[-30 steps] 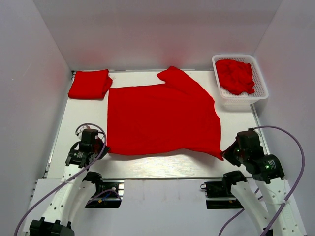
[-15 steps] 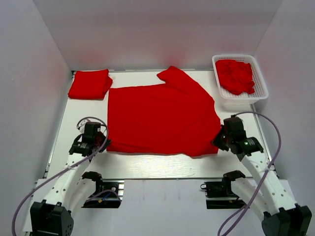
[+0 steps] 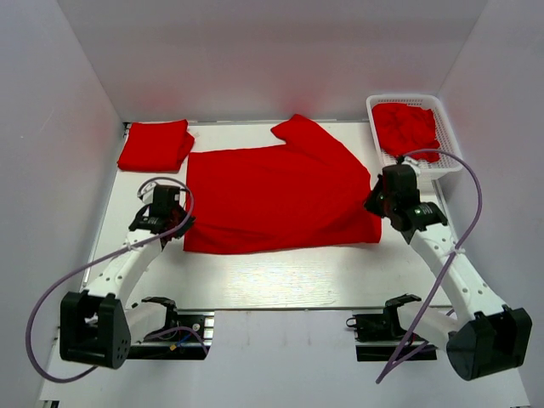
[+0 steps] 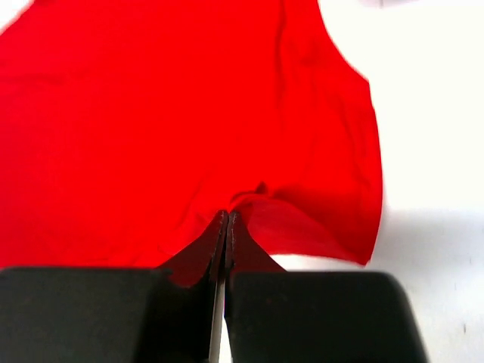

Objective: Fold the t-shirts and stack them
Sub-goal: Fold the flattened tshirt in 1/3 of the way

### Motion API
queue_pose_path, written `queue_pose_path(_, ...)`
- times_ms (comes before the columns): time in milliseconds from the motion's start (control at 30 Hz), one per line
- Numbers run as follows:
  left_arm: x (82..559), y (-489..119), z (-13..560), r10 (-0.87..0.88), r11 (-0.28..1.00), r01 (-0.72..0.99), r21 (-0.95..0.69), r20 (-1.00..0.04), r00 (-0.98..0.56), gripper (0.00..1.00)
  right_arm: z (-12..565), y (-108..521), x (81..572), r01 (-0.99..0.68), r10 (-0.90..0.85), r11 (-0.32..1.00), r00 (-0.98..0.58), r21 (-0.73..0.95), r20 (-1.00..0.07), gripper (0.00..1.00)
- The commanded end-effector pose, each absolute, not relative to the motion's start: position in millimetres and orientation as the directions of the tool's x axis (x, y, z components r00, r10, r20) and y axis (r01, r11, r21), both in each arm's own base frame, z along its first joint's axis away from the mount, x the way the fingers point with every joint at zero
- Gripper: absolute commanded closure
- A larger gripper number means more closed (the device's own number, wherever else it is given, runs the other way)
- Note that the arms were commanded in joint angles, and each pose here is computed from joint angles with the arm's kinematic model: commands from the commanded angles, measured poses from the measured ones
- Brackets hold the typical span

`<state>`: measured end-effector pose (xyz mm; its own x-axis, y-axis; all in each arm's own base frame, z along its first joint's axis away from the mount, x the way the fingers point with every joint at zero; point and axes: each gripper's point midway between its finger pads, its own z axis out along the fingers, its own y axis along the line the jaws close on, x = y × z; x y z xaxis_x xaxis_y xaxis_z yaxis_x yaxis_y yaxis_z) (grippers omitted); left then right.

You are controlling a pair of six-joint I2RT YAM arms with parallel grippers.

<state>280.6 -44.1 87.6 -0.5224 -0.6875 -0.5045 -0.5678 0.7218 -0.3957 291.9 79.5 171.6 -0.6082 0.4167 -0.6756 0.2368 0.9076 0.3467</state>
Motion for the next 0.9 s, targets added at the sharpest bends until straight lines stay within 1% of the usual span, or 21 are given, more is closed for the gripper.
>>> queue_pose_path(0, 310, -38, 108, -0.676, 0.727, -0.548, -0.414, -0.573, -0.464, 1.0, 207, 75, 324, 0.207, 0.404, 0.915, -0.501, 0.348, -0.765, 1.0)
queue_pose_path(233, 332, -35, 104, -0.664, 0.731, -0.565, -0.382, -0.586, -0.464, 1.0, 200, 80, 351, 0.191, 0.381, 0.924, -0.521, 0.33, -0.764, 1.0)
queue_pose_path(500, 357, -31, 117, -0.625, 0.758, -0.541, -0.365, -0.643, -0.442, 1.0, 206, 81, 384, 0.147, 0.339, 0.94, -0.505, 0.307, -0.794, 1.0)
queue_pose_path(667, 367, -32, 108, -0.616, 0.765, -0.546, -0.341, -0.636, -0.465, 1.0, 200, 86, 395, 0.123, 0.311, 0.949, -0.531, 0.291, -0.788, 1.0)
queue_pose_path(867, 370, -31, 95, -0.617, 0.76, -0.57, -0.312, -0.621, -0.484, 1.0, 200, 92, 416, 0.051, 0.242, 0.966, -0.523, 0.254, -0.817, 1.0)
